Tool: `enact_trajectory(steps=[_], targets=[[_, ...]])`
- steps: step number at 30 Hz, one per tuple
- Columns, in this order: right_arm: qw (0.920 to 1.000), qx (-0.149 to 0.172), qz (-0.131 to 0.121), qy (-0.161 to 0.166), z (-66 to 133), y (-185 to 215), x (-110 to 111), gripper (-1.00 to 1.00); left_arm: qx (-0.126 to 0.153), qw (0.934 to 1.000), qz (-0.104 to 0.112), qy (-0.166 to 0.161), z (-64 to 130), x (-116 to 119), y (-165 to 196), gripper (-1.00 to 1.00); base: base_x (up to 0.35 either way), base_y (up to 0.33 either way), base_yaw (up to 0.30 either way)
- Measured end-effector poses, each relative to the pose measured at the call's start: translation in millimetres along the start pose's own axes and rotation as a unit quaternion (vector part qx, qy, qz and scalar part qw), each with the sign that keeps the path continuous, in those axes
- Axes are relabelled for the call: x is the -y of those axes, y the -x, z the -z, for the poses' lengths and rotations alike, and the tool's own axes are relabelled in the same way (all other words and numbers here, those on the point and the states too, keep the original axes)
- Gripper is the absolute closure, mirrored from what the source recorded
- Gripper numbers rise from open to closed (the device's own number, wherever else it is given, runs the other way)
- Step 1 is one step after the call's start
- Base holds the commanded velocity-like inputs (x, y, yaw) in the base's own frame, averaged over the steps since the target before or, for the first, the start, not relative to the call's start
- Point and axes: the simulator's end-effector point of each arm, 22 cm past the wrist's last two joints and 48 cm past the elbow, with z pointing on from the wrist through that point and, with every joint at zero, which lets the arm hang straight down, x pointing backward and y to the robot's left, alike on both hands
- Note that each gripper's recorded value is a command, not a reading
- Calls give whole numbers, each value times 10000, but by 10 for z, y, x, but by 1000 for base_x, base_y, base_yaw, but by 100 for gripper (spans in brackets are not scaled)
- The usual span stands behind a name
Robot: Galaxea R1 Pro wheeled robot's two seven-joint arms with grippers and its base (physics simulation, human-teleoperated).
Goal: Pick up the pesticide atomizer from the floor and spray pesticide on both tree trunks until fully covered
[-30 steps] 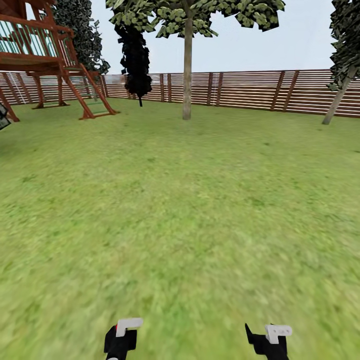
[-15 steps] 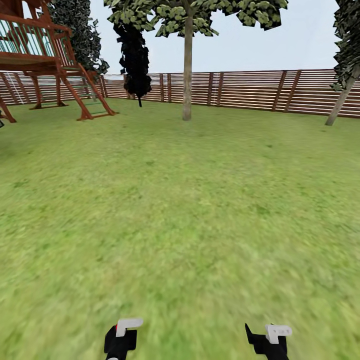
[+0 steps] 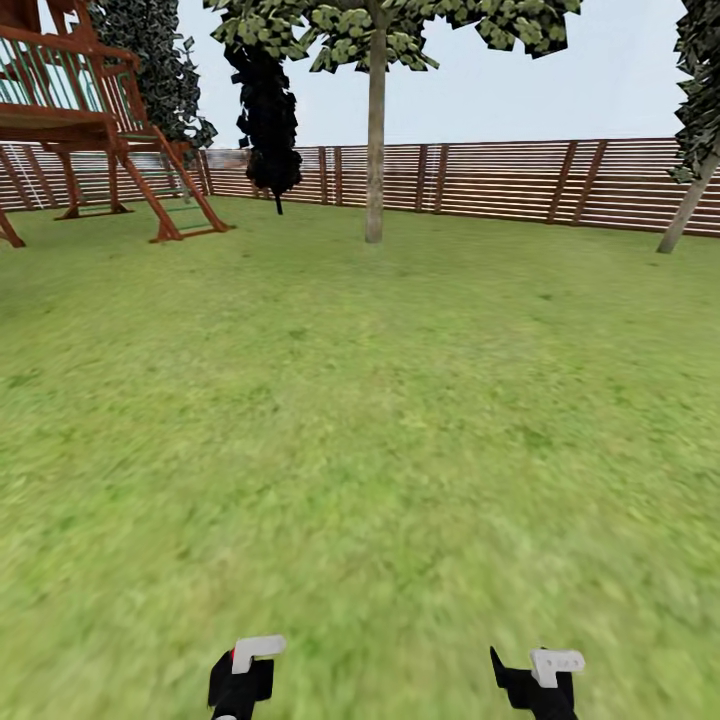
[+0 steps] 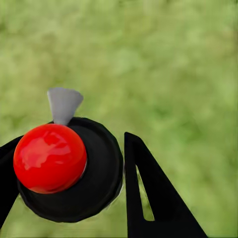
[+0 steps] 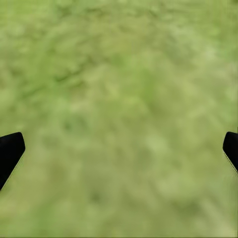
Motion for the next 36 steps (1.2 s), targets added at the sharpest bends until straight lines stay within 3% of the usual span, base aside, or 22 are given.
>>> enact_trajectory(steps=[36], targets=[[10000,0,1,1,0,0,-1,-100,-5,10000,-1,-2,0,1,-2,100,339,0,0]])
